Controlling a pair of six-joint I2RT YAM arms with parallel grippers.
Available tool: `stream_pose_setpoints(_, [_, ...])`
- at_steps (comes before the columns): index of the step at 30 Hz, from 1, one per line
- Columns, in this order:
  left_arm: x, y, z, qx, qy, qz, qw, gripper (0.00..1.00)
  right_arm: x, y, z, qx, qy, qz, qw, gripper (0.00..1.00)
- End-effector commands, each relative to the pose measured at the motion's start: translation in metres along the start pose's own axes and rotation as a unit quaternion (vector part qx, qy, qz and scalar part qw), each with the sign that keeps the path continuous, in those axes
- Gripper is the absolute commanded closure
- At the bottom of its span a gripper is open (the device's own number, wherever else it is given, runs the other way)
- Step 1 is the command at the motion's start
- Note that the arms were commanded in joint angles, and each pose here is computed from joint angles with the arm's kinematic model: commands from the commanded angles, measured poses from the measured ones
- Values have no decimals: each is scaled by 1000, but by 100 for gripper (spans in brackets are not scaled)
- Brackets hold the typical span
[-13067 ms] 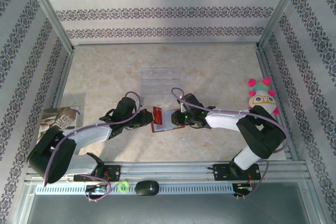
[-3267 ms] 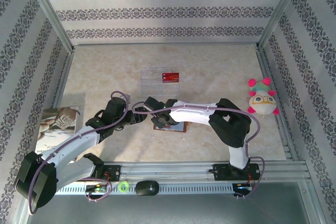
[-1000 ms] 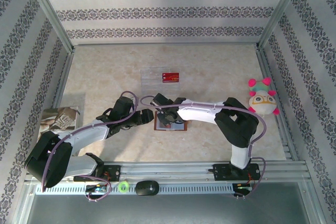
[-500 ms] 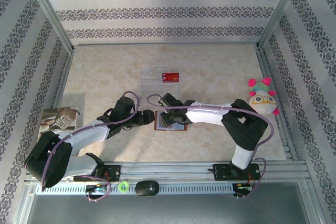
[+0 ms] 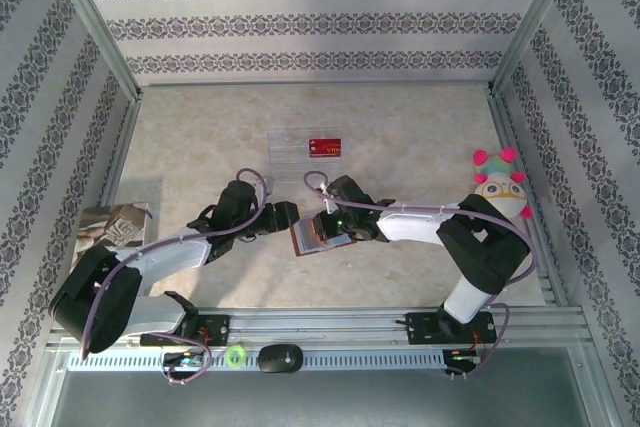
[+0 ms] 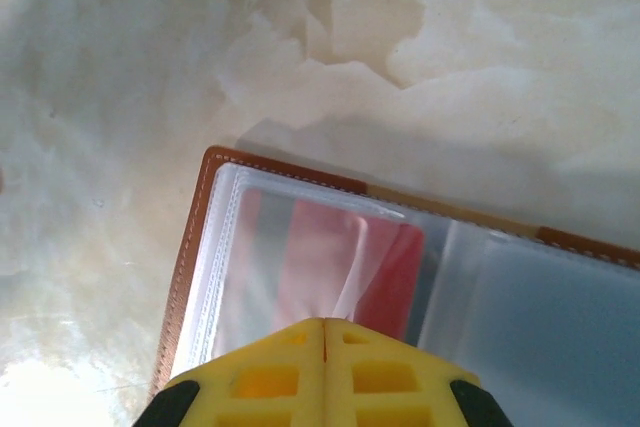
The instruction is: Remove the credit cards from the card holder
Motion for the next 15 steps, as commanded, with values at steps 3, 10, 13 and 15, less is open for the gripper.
stream_pose_setpoints(3, [8,2,-8,2,19,7,1000,49,-13,-21,11,27,-44,-49,997,100])
stream_pose_setpoints(10, [13,9,-9,0,22,18,1000,48,-17,-22,7,74,-73,-67,992,100])
stream_pose_setpoints(13, [16,13,-13,2,28,23,999,48,-17,-23,6,85,-81,-73,990,100])
stream_pose_setpoints(15, [19,16,-12,4,22,28,999,48,-17,-25,6,88,-84,-75,990,100])
Point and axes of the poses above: each hand's point on the last joint's axis, 136 mm out from that joint toward the fingers, its own x axis out along the fingers, its own z axis along the line the jaws close on, y = z × x, the point moved 1 cm from there along -x, back along the fingers, and after that the axes turned 11 degrees about -x, right-handed, at the moved point
